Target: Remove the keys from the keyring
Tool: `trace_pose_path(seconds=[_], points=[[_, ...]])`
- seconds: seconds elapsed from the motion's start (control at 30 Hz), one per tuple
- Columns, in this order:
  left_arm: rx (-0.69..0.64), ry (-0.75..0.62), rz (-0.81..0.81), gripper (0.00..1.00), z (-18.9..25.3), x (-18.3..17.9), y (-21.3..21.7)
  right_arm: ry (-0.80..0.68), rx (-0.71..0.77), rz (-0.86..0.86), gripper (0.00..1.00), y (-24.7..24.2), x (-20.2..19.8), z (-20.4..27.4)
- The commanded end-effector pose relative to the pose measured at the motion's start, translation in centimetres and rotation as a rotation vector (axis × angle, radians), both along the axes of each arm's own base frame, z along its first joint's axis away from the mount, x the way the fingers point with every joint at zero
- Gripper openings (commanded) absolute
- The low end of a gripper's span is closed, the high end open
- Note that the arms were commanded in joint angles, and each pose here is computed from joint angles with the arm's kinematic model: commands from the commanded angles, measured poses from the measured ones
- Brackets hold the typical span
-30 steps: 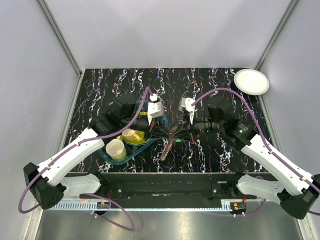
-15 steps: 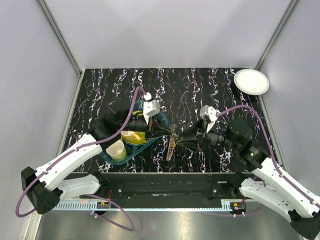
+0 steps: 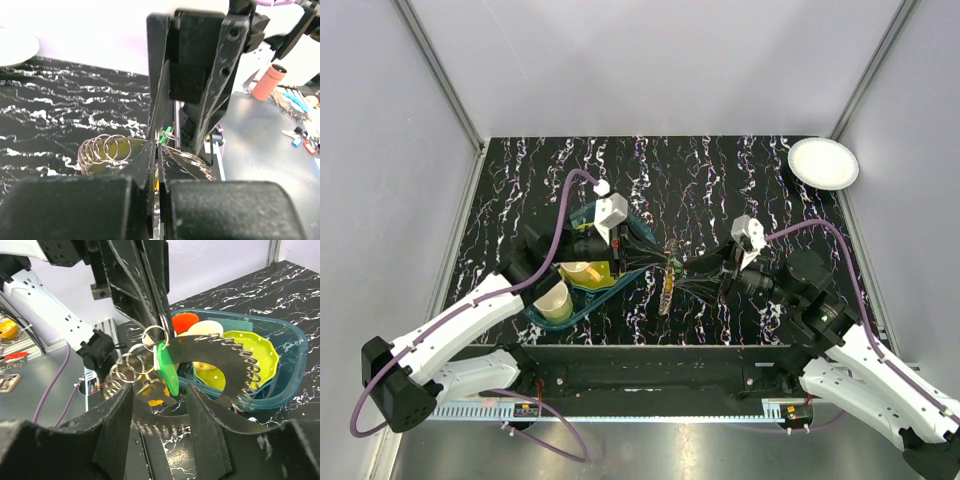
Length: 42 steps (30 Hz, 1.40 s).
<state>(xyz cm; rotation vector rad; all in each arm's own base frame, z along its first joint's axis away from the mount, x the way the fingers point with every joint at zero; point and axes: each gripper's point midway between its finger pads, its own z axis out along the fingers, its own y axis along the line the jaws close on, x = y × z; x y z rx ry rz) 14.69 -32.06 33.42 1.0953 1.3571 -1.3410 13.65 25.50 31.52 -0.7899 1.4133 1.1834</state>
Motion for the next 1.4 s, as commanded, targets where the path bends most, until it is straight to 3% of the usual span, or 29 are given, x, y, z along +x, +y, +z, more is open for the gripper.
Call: trace_pose_path(seconds=[0.0, 0.07, 0.27, 0.53, 1.07, 1.27, 1.37], points=[[-0.194, -0.066, 0.004, 0.00, 4.7, -0.4, 0.1, -0.104, 0.011, -0.037, 0.52, -0.4, 0.5, 2.7], [-0.269, -0.060, -0.025, 0.00, 6.0, -1.1, 0.2, -0.123, 0.031, -0.058, 0.52, -0.8, 0.6, 3.7], [-0.320, -0.038, -0.019, 0.00, 7.1, -1.2, 0.4, -0.202, 0.060, -0.070, 0.50, -1.5, 0.1, 6.2], [-0.328, -0.037, -0.014, 0.00, 7.1, -1.3, 0.7, -0.239, 0.060, -0.073, 0.33, -1.6, 0.1, 7.1], [-0.335, -0.037, -0.028, 0.00, 7.9, -1.7, 0.8, -0.229, 0.119, -0.002, 0.38, -0.2, -0.1, 8.8], [-0.346, -0.037, -0.035, 0.00, 8.4, -1.9, 0.9, -0.199, 0.090, -0.003, 0.34, 0.9, 1.1, 7.7], [-0.345, -0.044, -0.009, 0.00, 8.1, -1.5, 1.0, -0.196, 0.078, -0.029, 0.25, 0.7, 1.5, 7.0]])
